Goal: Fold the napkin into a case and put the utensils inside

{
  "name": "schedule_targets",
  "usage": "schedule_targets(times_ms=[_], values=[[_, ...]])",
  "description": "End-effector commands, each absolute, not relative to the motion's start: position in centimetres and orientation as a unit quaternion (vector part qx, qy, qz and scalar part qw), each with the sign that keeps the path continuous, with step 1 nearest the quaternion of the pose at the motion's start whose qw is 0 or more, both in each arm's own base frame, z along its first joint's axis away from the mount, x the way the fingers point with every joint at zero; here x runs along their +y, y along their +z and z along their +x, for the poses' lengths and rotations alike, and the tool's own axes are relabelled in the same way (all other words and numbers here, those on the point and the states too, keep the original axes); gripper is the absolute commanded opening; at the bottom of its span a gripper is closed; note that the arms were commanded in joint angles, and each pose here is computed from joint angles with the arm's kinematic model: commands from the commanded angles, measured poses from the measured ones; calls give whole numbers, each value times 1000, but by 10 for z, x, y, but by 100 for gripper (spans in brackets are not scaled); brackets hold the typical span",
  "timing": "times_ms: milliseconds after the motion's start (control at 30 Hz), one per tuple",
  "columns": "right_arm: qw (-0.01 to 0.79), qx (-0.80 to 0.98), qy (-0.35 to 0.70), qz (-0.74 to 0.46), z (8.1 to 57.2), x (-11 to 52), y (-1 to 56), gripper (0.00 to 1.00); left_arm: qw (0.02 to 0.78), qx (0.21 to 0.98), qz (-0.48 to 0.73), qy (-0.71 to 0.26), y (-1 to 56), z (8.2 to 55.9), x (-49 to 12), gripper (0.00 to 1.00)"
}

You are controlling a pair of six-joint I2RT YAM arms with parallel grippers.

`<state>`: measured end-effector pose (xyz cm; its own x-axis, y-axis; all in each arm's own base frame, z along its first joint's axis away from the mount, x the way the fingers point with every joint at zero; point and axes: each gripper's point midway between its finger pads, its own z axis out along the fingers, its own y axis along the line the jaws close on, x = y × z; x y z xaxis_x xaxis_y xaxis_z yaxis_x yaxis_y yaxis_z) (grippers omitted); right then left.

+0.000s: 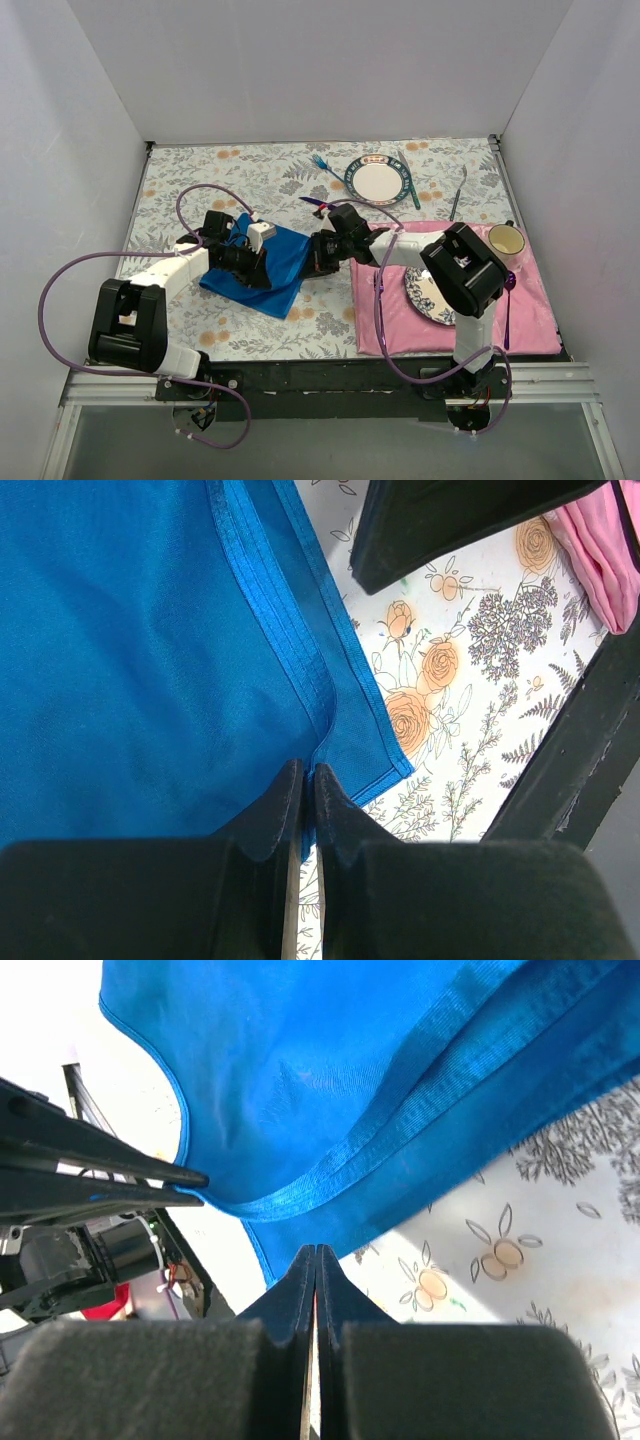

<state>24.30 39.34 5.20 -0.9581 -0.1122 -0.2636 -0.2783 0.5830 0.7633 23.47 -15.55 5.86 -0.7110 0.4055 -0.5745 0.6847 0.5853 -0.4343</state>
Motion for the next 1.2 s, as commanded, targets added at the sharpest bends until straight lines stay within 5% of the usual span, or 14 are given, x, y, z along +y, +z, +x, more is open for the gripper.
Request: schedule_targets(times_ms=[0, 1167], values=[[92, 886, 445, -93, 240, 387, 56, 1, 232, 857, 326, -325, 70, 241, -157, 0], [89, 903, 413, -78, 245, 382, 10, 1, 227, 821, 372, -368, 92, 222, -188, 0]])
